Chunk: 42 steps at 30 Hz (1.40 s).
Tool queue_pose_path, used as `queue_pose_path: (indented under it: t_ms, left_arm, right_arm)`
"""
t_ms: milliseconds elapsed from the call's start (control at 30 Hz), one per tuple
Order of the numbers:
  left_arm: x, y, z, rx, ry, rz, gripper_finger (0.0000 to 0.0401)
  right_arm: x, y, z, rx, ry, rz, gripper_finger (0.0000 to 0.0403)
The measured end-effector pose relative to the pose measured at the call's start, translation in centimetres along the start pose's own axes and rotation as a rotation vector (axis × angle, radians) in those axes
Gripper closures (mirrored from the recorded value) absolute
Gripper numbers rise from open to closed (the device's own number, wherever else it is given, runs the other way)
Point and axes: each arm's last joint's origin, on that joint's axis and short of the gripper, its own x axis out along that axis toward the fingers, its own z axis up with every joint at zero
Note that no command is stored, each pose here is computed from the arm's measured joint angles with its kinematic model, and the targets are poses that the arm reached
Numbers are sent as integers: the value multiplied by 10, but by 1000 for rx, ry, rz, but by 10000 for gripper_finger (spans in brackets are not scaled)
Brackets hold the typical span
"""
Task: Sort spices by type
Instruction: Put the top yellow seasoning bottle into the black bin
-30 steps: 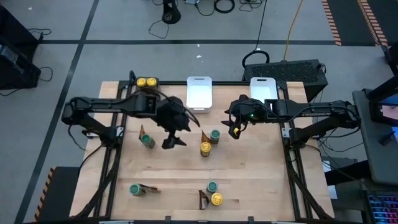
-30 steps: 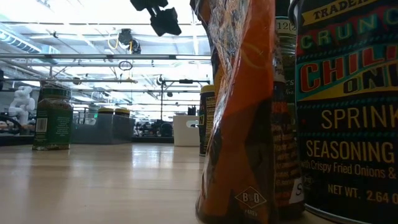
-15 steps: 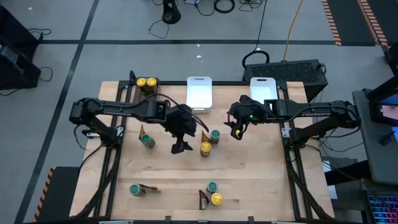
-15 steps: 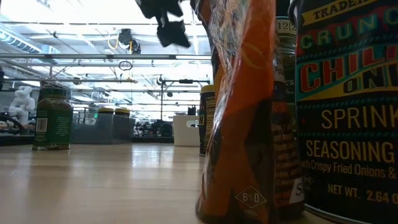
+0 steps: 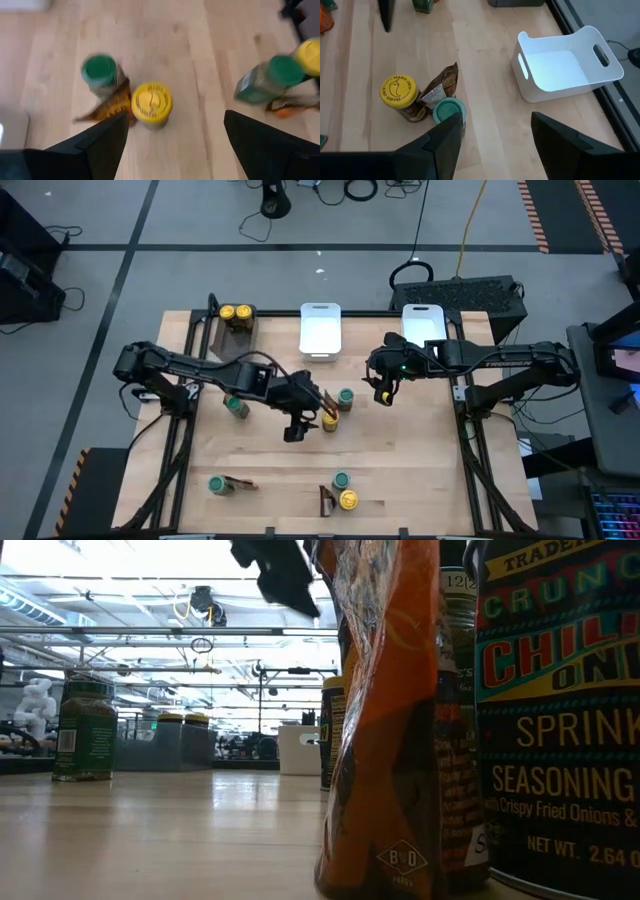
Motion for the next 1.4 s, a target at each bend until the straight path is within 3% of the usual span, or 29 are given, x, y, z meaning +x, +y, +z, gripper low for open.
queue_pose_path:
  t_ms: [167,700,933,1400]
  left_arm:
    - [23,-1,-3,-63,33,11,70]
    - [72,0,-7,16,52,41,70]
    - [74,2,-7,45,42,111,70]
    - [74,4,-5,47,33,108,70]
  right_arm:
    - [0,0,0,-23,-1,0,184]
    - [0,0,0,-20,-1,0,184]
    - [0,0,0,-21,0,1,183]
    - [0,0,-1,-25,13,-1,184]
